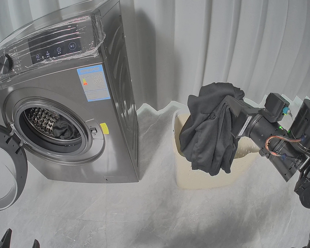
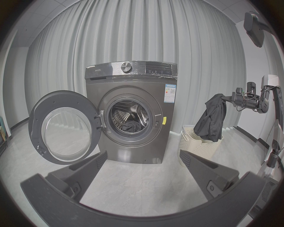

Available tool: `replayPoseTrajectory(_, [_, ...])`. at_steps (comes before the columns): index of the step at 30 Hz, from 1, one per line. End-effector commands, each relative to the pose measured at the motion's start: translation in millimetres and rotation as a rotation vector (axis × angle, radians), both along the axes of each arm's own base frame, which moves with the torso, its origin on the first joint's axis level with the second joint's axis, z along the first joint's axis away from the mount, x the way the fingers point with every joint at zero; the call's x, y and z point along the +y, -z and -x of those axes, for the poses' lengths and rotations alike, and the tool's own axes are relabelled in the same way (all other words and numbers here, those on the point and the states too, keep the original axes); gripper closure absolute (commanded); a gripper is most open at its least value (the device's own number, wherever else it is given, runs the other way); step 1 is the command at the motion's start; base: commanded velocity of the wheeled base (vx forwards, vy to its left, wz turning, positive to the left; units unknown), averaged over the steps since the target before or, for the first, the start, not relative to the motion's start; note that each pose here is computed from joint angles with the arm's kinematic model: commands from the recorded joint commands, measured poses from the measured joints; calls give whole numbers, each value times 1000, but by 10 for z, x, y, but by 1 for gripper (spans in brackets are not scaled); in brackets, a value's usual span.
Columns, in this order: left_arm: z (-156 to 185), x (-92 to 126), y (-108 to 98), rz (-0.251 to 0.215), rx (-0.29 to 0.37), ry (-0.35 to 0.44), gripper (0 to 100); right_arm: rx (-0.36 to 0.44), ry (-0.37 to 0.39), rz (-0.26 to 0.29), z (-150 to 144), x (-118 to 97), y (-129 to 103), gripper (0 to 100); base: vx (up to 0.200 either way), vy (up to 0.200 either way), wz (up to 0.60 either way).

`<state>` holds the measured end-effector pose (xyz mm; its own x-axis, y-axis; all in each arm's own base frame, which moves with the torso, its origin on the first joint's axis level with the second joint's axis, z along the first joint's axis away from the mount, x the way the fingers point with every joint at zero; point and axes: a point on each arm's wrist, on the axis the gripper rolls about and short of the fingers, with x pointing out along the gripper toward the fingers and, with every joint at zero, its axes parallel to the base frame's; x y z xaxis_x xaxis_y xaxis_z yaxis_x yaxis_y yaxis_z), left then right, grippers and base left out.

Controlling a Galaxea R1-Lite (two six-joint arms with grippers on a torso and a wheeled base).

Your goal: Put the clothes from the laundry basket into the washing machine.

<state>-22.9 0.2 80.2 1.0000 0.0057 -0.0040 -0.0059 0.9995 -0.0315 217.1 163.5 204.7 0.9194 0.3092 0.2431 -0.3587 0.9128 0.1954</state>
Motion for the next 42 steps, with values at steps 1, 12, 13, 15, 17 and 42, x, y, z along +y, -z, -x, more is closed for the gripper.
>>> replayPoseTrajectory(1, [0, 0, 44, 4, 1, 0, 0, 0, -11, 0, 32, 13, 2, 100, 0, 200, 0])
replayPoseTrajectory(12, [0, 0, 44, 7, 1, 0, 0, 11, -25, -6, 56, 31, 41, 100, 0, 200, 0])
replayPoseTrajectory(13, [0, 0, 46, 7, 2, 0, 0, 12, -28, -5, 63, 36, 45, 100, 0, 200, 0])
replayPoseTrajectory(15, [0, 0, 46, 8, 2, 0, 0, 23, -35, 3, 73, 44, 84, 100, 0, 200, 0])
replayPoseTrajectory(17, [0, 0, 46, 8, 2, 0, 0, 33, -35, 9, 83, 35, 113, 100, 0, 200, 0])
replayPoseTrajectory(42, [0, 0, 46, 7, 2, 1, 0, 33, -78, -9, 166, 109, 95, 100, 0, 200, 0])
